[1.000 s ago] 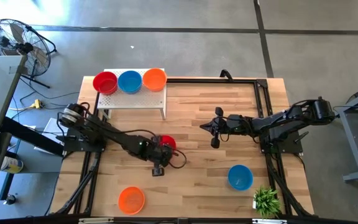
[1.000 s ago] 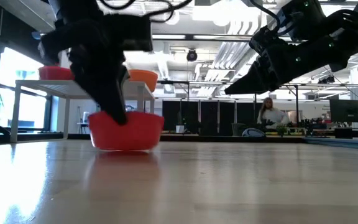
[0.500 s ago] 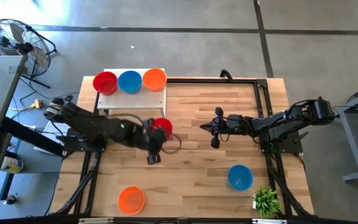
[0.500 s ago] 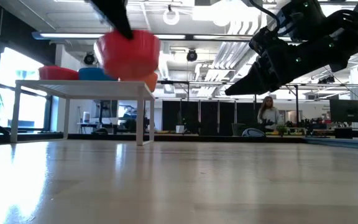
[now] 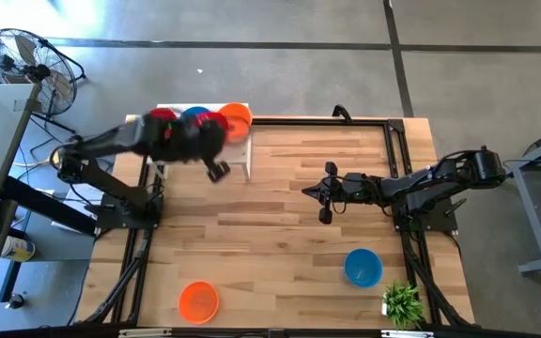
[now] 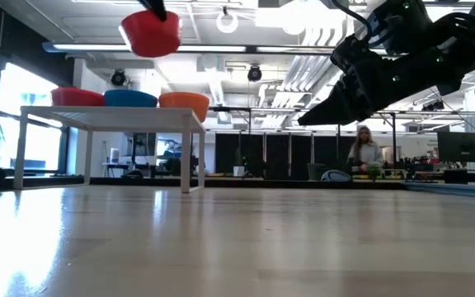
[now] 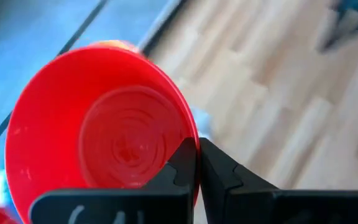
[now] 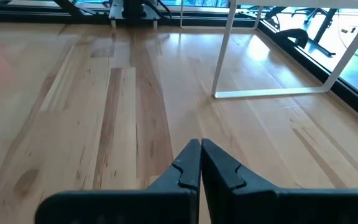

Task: Pick & Place Mini bowls
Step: Stack the red bowl on the red bowls on the shelf

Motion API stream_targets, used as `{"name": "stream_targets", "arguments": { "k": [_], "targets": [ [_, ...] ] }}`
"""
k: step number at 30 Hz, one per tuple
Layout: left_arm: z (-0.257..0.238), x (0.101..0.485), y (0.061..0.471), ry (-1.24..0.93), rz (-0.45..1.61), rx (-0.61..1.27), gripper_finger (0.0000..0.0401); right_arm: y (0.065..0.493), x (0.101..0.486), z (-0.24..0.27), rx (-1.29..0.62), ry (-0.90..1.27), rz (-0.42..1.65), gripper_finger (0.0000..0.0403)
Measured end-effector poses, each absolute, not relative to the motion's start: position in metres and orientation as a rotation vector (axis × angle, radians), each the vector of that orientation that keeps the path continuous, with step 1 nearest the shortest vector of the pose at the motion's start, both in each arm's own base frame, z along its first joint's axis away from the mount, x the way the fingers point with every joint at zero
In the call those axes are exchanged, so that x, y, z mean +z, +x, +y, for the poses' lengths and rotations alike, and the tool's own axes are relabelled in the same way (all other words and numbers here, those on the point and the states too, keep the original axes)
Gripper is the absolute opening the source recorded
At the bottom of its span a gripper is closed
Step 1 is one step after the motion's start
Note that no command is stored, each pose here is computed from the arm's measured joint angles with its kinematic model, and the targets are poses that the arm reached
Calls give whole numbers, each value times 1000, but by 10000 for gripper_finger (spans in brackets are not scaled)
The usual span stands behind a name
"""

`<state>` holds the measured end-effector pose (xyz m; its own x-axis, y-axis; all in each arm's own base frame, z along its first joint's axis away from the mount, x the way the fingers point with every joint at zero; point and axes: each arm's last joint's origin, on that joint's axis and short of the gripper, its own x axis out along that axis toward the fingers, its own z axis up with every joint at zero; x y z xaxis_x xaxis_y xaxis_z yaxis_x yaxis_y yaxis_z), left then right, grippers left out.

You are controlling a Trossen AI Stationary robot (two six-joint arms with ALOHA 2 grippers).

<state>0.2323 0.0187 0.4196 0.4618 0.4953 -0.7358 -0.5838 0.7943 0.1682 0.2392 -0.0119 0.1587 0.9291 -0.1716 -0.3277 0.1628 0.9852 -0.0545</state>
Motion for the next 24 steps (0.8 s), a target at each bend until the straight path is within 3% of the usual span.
{"name": "stream_targets", "arguments": {
  "k": [8,24],
  "targets": [
    [77,436,194,-255,971,912,2,239,159,-12,-171,-27,340,2],
    [145,401,151,-421,1158,1120,2,239,157,-12,-171,-28,358,2]
  ]
}}
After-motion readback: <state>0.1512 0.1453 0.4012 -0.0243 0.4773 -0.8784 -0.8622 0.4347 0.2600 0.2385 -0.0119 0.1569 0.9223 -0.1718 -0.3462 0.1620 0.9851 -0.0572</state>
